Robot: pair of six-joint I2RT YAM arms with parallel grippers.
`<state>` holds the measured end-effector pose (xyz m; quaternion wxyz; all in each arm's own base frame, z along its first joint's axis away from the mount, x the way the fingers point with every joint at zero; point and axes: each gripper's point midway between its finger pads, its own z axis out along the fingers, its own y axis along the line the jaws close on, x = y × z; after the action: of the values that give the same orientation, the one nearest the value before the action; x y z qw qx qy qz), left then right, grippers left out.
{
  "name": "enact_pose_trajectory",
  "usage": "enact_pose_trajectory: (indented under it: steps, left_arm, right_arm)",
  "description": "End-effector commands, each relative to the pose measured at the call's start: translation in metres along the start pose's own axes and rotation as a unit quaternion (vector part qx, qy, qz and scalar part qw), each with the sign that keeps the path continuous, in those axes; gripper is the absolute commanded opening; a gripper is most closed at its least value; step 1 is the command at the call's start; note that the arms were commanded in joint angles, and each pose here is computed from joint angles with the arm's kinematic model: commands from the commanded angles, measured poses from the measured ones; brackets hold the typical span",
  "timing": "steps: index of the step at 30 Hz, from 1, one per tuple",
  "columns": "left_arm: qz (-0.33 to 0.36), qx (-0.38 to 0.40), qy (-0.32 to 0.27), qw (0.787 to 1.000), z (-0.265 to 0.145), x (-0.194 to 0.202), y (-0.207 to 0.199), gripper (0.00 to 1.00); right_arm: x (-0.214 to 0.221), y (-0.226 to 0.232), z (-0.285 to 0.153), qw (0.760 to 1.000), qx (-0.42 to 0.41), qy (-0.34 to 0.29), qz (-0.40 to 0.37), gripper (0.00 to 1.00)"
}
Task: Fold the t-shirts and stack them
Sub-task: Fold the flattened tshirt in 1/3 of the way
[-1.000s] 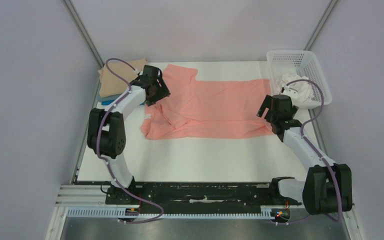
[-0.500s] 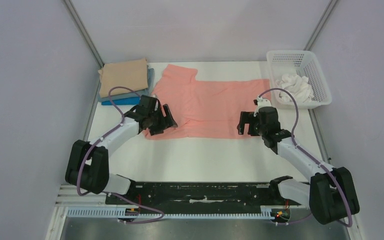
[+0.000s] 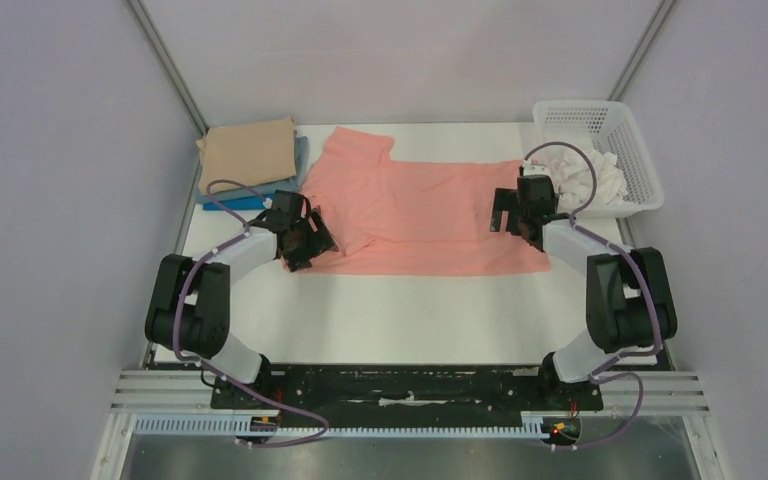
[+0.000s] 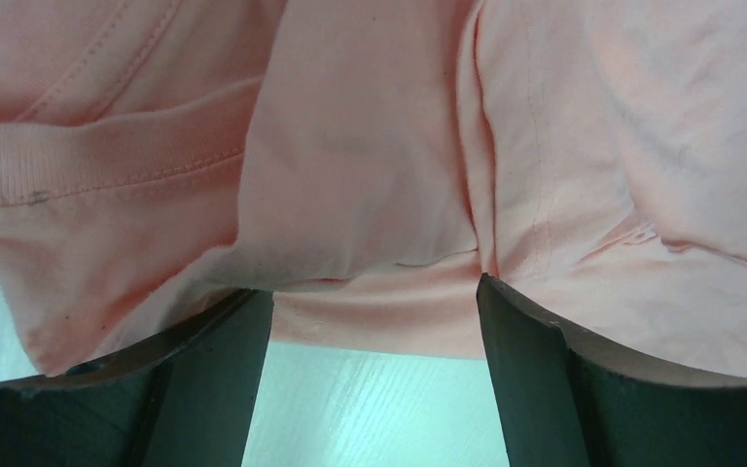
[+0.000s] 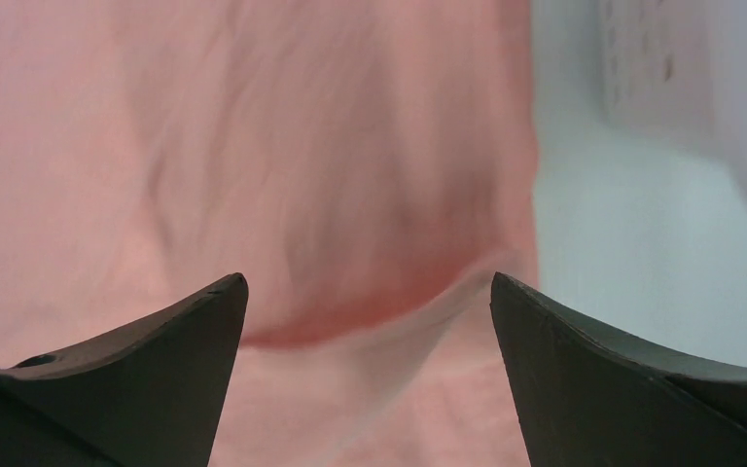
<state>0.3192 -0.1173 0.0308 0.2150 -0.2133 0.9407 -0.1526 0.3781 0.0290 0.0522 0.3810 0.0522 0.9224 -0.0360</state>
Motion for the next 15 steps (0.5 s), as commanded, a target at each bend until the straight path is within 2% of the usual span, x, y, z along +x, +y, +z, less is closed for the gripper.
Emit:
enact_pose_trajectory:
  steps: [1,4,8,11,15]
  left_arm:
    - [-0.023,-0.044,-0.026,0.998,0.001,-0.017,0.023,0.84]
    - [-0.026,-0.037,-0.024,0.999,-0.003,-0.018,0.023,0.84]
    - [-0.021,0.017,-0.013,1.000,-0.012,-0.018,0.000,0.84]
    - [-0.019,0.061,-0.014,0.998,-0.023,-0.023,-0.021,0.84]
    - [-0.012,0.096,-0.044,0.994,-0.040,-0.033,-0.040,0.84]
  right_arm:
    - [-0.052,-0.003,0.018,0.999,0.004,-0.052,0.004,0.98]
    - [-0.057,0.014,0.014,0.998,-0.044,-0.052,-0.010,0.98]
    - [-0.055,0.026,-0.013,0.995,-0.069,-0.074,-0.023,0.98]
    - [-0.047,0.035,-0.036,0.993,-0.075,-0.088,-0.035,0.98]
    - [-0.015,0.059,-0.056,0.989,-0.119,-0.081,-0.030,0.98]
